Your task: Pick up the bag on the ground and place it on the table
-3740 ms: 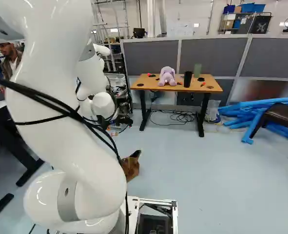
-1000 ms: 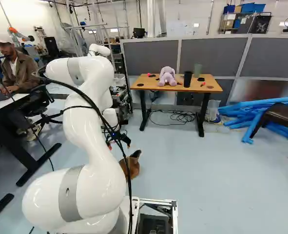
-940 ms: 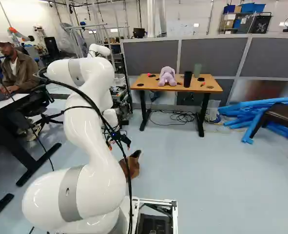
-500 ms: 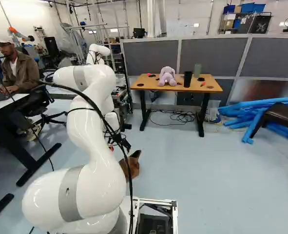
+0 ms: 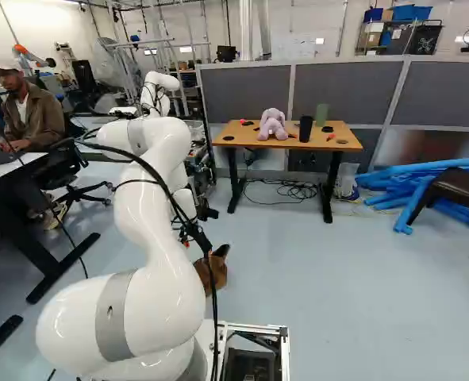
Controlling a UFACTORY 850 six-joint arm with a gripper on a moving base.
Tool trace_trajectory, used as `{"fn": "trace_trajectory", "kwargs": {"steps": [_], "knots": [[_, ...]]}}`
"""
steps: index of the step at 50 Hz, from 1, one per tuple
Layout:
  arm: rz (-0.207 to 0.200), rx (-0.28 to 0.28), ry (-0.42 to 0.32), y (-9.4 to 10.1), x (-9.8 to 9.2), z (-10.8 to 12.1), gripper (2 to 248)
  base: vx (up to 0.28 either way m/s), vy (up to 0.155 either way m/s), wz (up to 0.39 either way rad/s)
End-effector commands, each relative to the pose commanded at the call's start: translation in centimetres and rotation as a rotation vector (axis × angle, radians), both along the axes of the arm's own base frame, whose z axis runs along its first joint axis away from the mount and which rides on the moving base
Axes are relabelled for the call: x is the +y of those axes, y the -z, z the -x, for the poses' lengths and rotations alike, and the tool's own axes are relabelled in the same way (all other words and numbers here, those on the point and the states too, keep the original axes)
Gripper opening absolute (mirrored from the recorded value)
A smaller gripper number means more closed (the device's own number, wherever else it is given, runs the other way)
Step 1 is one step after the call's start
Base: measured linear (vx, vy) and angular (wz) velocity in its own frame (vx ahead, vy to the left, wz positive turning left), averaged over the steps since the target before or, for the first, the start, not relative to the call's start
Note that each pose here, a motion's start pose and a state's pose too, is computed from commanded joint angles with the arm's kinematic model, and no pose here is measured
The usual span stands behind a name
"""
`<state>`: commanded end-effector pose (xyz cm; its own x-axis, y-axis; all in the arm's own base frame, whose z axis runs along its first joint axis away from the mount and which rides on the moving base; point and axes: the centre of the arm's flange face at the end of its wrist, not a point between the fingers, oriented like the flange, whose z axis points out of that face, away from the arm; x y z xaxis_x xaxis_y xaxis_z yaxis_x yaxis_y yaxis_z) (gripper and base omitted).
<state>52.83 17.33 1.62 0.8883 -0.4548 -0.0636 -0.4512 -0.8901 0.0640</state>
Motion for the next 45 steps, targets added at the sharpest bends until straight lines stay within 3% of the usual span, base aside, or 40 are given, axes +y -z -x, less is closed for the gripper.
{"fn": "trace_trajectory", "kwargs": {"steps": [24,45], "knots": [[0.029,0.009,0.245,3.7,0.1,-0.3,247,0.000,0.000,0.000],[0.036,0.018,0.271,7.0,0.2,-0.5,247,0.000,0.000,0.000]]}}
